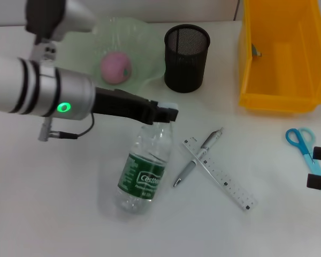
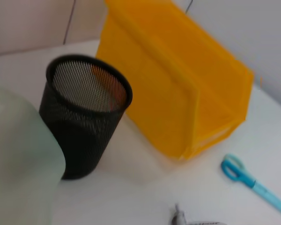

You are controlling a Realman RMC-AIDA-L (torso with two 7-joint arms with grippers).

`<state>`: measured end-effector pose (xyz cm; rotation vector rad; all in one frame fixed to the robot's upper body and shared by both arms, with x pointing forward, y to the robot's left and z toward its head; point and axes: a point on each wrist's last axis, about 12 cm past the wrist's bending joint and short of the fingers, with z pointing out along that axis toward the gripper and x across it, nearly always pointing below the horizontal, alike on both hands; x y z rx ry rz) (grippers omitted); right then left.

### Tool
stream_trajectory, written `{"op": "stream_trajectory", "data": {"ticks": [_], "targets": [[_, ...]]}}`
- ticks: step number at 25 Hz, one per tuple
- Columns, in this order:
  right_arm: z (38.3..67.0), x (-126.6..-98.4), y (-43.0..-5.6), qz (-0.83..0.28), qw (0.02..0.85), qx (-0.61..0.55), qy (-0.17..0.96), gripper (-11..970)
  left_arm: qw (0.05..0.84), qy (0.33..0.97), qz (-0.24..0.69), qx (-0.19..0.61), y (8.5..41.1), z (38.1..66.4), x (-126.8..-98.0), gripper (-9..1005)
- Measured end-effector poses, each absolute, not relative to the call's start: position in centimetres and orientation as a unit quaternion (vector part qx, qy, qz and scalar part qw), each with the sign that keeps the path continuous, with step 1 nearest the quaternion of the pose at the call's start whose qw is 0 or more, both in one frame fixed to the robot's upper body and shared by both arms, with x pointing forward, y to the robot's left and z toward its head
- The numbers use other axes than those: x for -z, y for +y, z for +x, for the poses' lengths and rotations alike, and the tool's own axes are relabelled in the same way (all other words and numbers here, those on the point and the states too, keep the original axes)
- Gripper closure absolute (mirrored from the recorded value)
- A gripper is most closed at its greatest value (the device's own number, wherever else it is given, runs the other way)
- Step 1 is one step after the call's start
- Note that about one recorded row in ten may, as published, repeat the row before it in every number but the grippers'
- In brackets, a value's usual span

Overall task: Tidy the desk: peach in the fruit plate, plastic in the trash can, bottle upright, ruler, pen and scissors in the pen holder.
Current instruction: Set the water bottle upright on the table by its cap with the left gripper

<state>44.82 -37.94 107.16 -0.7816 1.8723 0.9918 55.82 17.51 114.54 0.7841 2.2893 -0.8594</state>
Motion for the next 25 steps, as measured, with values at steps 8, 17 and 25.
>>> {"op": "stream_trajectory", "data": {"ticks": [8,17,25], "targets": [[45.6,-107.4,-37.2,-0.308,0.429,-0.409,0.744,143,0.37,0.806,0.281,0.367,21.8,54.1,-114.1,553],[46.0,-107.3,-36.1,-0.301,0.437,-0.421,0.736,142,0.461,0.75,0.262,0.396,25.5,52.8,-113.3,559],[46.2,-107.0,-35.2,-0.286,0.449,-0.438,0.724,142,0.517,0.724,0.249,0.382,27.7,53.4,-111.8,562]]}}
